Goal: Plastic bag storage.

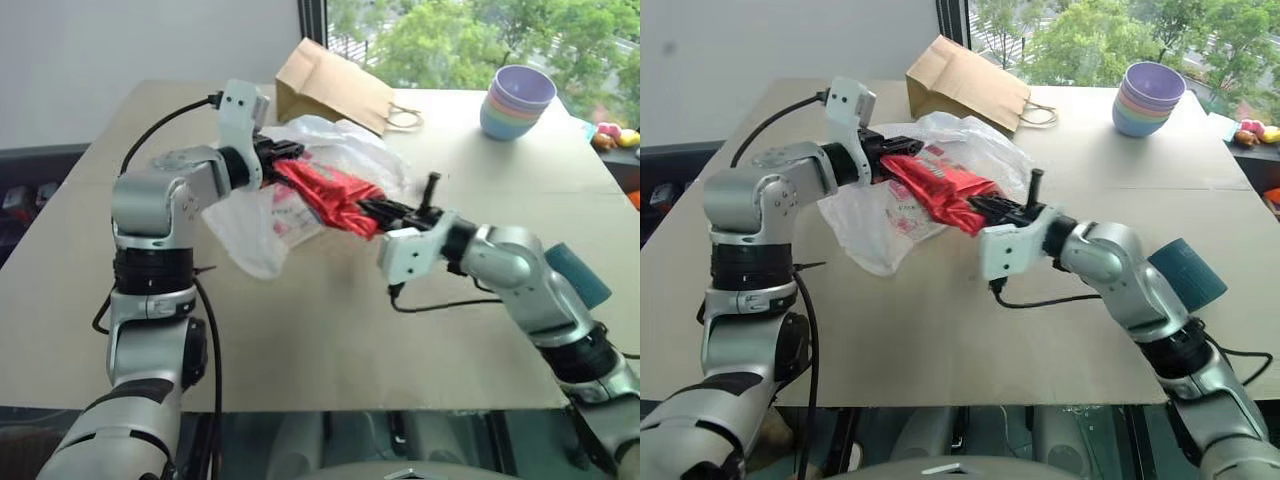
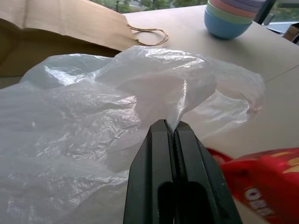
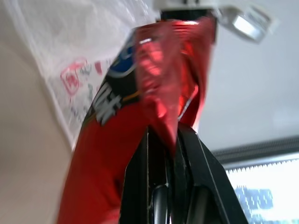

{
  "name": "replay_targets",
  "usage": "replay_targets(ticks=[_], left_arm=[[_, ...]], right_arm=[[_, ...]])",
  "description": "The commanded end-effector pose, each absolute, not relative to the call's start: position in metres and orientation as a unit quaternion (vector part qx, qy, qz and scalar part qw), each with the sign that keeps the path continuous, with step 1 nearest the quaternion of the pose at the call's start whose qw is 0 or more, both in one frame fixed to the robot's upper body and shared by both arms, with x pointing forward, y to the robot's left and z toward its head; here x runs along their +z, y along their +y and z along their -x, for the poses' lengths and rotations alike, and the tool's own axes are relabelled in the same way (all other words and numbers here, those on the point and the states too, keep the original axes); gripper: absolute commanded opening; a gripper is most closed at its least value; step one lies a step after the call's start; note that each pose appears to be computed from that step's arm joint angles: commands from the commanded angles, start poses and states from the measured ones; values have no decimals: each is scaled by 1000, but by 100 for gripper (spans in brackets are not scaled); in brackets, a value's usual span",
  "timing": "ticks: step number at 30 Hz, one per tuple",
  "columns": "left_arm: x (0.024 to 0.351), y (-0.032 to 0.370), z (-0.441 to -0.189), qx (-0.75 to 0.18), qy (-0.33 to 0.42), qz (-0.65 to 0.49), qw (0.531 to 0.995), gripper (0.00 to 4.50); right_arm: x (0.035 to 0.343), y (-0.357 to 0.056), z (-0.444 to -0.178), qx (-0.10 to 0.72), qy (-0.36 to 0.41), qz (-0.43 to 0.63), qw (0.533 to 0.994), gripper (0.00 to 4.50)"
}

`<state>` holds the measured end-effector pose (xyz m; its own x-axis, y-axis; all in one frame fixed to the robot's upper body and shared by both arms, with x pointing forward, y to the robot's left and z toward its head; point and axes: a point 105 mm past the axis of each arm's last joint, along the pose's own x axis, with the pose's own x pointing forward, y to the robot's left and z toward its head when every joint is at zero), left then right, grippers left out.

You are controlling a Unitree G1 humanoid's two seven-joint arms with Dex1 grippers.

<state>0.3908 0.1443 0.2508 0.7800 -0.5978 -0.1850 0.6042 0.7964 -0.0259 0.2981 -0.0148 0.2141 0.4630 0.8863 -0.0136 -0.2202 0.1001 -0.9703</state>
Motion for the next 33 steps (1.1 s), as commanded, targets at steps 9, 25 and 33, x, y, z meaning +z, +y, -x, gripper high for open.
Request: replay_targets(ticks=[9,25,33], left_arm=[[274,158,-363,-383,124,48,914,0],[298,152,-358,-405,97,157,896,0],[293,145,-350,-415,109,162,889,0]], right_arm=[[197,4,-337,413,-341,565,628,8],[216,-5,-373,306,-348,610,642,8],[163,60,-360,403,-343,594,606,8]])
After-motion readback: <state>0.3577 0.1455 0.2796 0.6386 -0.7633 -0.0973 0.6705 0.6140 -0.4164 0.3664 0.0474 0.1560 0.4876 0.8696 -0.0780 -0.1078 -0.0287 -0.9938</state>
